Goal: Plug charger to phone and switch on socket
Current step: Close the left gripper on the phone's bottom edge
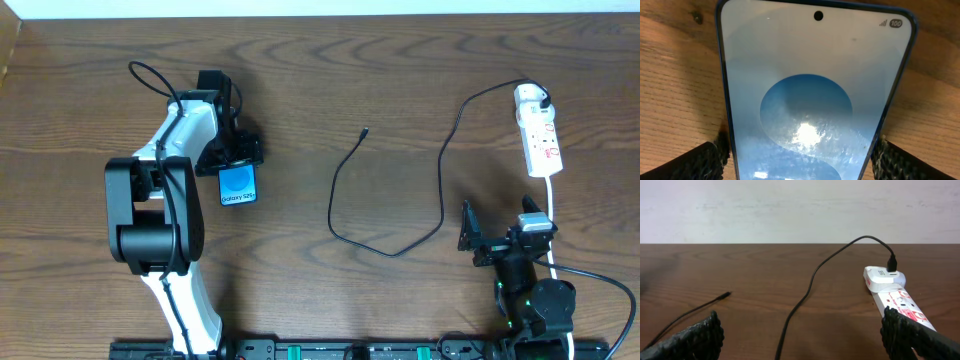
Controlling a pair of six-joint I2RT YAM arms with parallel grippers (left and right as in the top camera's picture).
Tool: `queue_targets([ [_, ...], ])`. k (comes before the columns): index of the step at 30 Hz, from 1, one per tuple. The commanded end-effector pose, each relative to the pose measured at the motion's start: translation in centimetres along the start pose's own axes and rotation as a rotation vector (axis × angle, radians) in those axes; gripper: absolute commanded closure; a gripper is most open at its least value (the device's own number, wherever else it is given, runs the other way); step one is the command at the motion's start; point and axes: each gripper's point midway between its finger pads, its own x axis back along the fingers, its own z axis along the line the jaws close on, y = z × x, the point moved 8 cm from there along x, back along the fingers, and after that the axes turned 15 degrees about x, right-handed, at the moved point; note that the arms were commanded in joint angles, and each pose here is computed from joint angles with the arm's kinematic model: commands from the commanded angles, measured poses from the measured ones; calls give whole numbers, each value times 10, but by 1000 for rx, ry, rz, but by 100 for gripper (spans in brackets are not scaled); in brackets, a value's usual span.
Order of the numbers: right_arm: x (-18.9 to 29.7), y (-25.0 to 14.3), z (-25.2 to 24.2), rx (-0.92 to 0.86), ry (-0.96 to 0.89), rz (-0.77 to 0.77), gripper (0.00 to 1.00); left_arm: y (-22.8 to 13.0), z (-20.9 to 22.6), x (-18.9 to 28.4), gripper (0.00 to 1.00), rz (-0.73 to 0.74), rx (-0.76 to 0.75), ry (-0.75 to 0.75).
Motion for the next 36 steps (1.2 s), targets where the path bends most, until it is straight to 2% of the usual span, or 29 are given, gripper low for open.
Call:
queue_targets([
  [1,0,0,1,-2,1,-1,1,-7,0,-12,8,38,1,-2],
  [36,0,0,1,-2,1,-1,1,-14,4,-26,8,39,-10,-3],
])
